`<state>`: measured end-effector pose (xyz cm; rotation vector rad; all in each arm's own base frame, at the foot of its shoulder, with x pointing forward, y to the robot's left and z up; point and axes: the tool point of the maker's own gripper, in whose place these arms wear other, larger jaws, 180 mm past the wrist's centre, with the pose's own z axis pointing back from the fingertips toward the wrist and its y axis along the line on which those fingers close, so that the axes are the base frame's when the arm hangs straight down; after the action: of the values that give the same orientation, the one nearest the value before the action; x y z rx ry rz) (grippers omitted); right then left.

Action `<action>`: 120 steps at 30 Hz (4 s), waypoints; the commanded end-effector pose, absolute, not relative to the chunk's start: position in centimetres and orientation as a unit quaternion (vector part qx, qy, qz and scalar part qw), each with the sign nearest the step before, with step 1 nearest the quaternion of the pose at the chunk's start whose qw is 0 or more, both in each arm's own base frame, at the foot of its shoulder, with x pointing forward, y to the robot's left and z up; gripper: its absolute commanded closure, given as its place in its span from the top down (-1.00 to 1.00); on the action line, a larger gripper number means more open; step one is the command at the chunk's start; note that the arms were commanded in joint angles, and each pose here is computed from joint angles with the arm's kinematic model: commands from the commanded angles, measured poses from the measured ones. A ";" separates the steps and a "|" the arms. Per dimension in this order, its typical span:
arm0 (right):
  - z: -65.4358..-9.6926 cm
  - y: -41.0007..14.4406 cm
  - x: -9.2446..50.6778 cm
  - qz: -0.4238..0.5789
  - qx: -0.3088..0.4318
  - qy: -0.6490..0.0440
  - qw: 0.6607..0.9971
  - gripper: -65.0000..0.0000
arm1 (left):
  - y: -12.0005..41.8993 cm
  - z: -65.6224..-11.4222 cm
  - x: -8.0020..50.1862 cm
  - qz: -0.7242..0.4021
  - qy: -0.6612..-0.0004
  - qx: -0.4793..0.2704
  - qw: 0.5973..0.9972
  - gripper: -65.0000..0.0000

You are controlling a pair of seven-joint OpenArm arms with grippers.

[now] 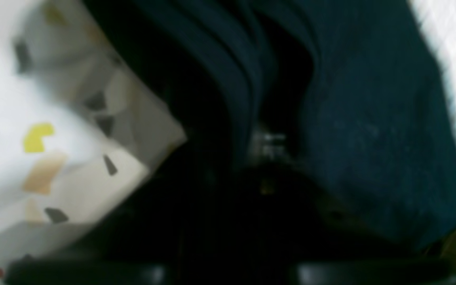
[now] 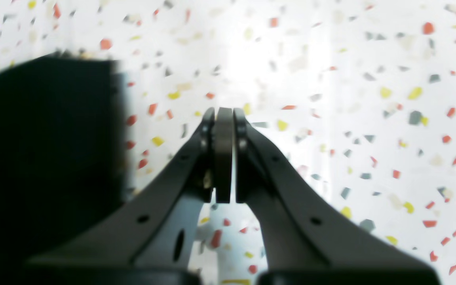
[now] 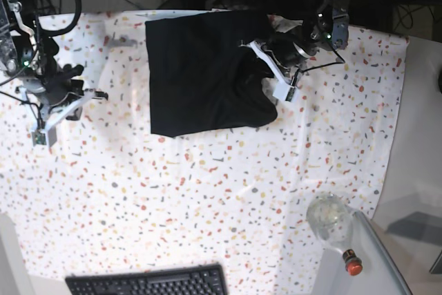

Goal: Layout the t-shirt on the table in an organized manner, then fold the t-shirt properly
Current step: 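Grasp the bundle edge with the left gripper and square it, then straighten the bundle's top edge with both grippers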

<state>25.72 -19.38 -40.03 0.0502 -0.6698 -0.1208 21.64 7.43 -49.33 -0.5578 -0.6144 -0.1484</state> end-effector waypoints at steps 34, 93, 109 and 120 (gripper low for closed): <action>-43.2 -29.8 18.8 -0.205 -0.035 -0.298 0.932 -1.00 | -6.4 -48.0 32.1 -0.672 -0.194 -0.039 0.713 -1.00; -39.2 -18.8 19.6 -0.086 0.067 -0.336 0.935 -1.00 | -2.5 -36.7 33.4 -0.623 -0.321 0.048 0.712 -0.68; -40.7 -4.4 18.2 0.077 0.171 -0.303 0.934 -1.00 | 0.6 -43.4 20.4 -0.540 -0.280 -0.084 0.789 -1.00; -46.1 -4.9 17.3 0.067 0.123 -0.277 0.951 -1.00 | 2.4 -46.8 19.2 -0.532 -0.228 -0.083 0.811 -1.00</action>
<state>16.54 -4.93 -46.84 0.2474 -0.5240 0.1376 18.55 2.55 -47.44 -0.1829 -0.4616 -1.1398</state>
